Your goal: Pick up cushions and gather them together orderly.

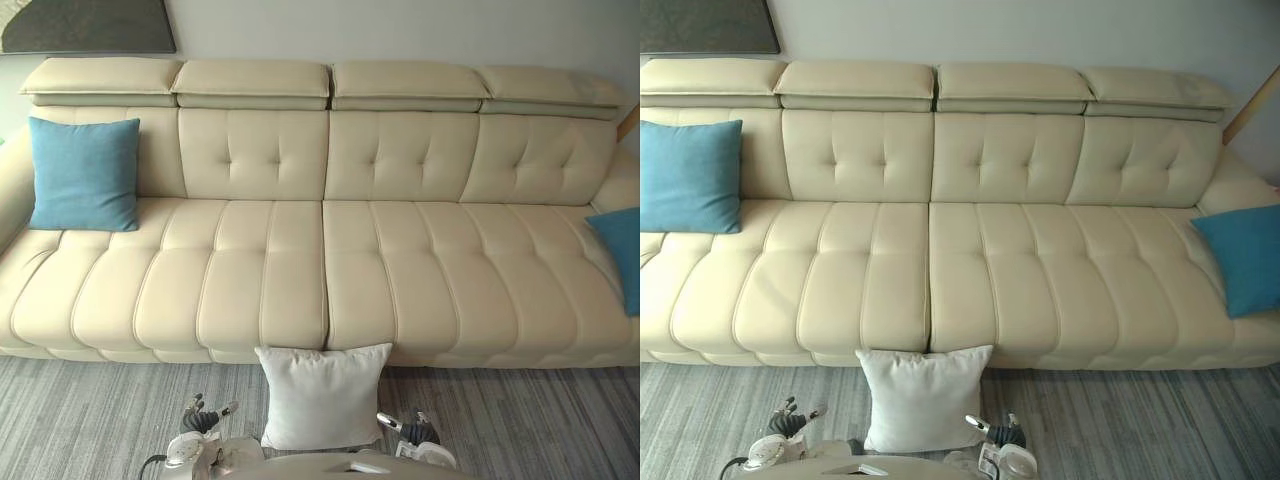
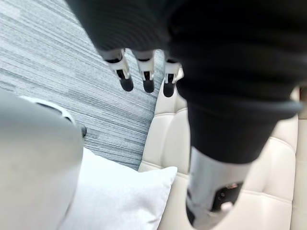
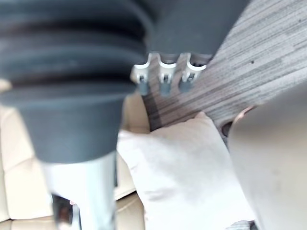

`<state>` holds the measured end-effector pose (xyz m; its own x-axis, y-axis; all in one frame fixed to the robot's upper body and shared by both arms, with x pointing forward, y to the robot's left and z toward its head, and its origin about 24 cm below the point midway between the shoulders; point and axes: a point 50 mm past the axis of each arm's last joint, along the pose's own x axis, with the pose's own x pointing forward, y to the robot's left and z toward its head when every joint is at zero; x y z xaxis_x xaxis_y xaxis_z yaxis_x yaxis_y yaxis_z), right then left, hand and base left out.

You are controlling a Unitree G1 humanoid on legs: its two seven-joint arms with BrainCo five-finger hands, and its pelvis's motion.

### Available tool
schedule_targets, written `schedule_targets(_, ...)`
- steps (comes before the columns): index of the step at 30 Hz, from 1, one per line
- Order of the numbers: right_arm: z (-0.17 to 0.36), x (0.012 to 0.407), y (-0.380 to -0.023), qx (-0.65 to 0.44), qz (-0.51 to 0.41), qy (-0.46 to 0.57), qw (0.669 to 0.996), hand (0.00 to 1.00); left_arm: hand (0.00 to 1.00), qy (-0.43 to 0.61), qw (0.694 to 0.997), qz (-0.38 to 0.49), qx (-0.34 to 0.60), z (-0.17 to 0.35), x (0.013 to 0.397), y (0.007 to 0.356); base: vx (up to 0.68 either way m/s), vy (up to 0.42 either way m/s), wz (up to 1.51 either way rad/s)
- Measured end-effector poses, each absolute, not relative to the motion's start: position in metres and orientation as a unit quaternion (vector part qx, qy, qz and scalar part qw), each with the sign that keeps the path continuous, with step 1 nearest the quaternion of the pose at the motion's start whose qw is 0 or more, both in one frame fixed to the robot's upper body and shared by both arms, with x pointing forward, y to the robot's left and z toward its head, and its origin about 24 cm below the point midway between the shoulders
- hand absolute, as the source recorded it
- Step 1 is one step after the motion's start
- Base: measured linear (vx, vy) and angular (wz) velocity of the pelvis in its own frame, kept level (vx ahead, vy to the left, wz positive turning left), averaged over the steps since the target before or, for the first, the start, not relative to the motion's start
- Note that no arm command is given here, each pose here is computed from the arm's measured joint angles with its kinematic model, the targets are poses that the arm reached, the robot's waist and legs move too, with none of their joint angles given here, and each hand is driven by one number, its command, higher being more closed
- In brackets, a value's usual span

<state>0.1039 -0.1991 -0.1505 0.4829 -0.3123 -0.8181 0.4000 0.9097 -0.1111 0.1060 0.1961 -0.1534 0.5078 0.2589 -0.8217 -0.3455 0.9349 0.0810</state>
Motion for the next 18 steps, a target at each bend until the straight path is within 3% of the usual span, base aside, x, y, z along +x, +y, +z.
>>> schedule_targets(9,-0.149,0.112,-0.199,0.044,-0.204,0.459,0.864,0.00,0.00,0.455,0.874,0.169,-0.038,-0.150,0.114,0.200,-0.03,0.020,-0.02)
schedule_targets(13,-0.115,0.179,-0.210,0.000,-0.191,0.358,0.914,0.00,0.00,0.373,0.906,0.189,-0.057,-0.126,0.166,0.203,-0.20,0.074,-0.28)
schedule_targets(18,-0.062,0.245,-0.212,-0.006,-0.196,0.231,0.953,0.00,0.00,0.272,0.935,0.214,-0.078,-0.088,0.219,0.216,-0.16,0.060,-0.38)
